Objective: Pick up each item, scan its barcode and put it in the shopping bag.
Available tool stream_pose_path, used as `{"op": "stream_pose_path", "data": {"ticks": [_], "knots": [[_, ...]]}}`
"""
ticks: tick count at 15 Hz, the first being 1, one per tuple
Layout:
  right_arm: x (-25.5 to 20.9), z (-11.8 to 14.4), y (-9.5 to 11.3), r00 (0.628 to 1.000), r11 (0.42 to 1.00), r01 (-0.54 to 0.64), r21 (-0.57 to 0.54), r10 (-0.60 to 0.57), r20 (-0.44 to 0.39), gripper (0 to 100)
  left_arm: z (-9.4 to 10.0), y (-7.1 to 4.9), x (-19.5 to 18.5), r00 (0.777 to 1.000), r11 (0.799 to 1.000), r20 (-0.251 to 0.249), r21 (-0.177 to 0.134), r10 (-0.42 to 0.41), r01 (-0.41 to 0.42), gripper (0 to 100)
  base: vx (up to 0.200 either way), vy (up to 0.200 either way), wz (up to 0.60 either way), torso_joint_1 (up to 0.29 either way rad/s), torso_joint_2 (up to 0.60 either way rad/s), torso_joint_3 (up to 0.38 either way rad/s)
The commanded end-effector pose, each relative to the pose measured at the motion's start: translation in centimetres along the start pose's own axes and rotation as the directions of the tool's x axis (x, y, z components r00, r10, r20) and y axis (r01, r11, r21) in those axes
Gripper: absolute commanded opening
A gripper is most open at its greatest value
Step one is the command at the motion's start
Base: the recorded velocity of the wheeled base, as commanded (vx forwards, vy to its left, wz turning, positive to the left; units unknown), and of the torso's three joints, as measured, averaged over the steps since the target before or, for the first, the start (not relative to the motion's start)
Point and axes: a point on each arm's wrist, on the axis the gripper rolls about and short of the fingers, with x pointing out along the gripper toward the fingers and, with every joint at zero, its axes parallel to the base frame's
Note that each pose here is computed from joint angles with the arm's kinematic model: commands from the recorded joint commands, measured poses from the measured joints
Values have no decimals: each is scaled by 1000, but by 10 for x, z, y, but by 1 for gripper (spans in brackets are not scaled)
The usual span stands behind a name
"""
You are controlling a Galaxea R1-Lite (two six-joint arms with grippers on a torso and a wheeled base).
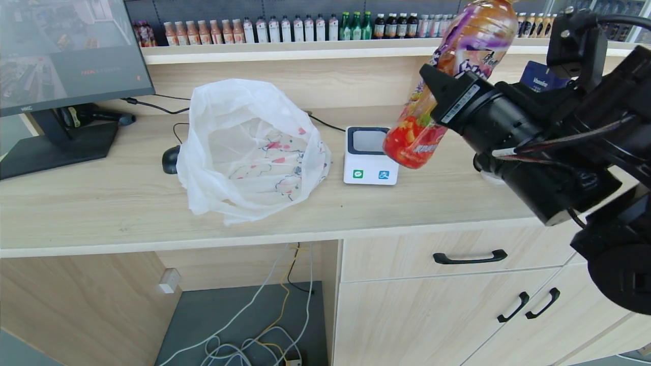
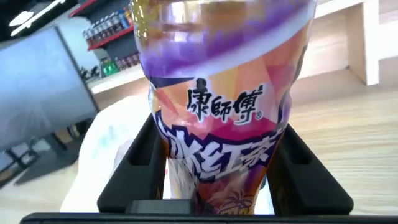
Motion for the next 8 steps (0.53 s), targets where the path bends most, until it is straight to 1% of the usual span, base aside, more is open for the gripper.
{"op": "stream_pose_path", "data": {"ticks": [1, 2, 4, 5, 6, 7, 8], "knots": [[-31, -1, 22, 992, 988, -125, -88, 122, -43, 0, 0, 0, 0, 1000, 1000, 0, 0, 1, -1, 100, 0, 0, 0, 0, 0, 0], [-31, -3, 23, 991, 982, -135, -129, 130, -44, 0, 0, 0, 0, 1000, 1000, 0, 0, 1, -1, 100, 0, 0, 0, 0, 0, 0], [-29, -2, 23, 989, 973, -150, -177, 149, -16, 0, 0, 0, 0, 1000, 1000, 0, 1, -1, 1, 100, 0, 0, 0, 0, 0, 0], [-29, -3, 21, 987, 968, -161, -194, 159, -23, 0, 0, 0, 0, 1000, 1000, 0, 3, -1, 1, 100, 0, 0, 0, 0, 0, 0], [-31, -9, 18, 986, 961, -164, -222, 157, -48, 0, 0, 0, 0, 1000, 1000, 0, 3, -1, 1, 100, 0, 0, 0, 0, 0, 0], [-29, -10, 15, 987, 952, -161, -260, 153, -49, 0, 0, 0, 0, 1000, 1000, 0, 3, -1, 1, 100, 0, 0, 0, 0, 0, 0], [-28, -14, 16, 982, 944, -190, -269, 180, -62, 0, 0, 0, 0, 1000, 1000, 0, 1, 1, -1, 100, 0, 0, 0, 0, 0, 0]]}}
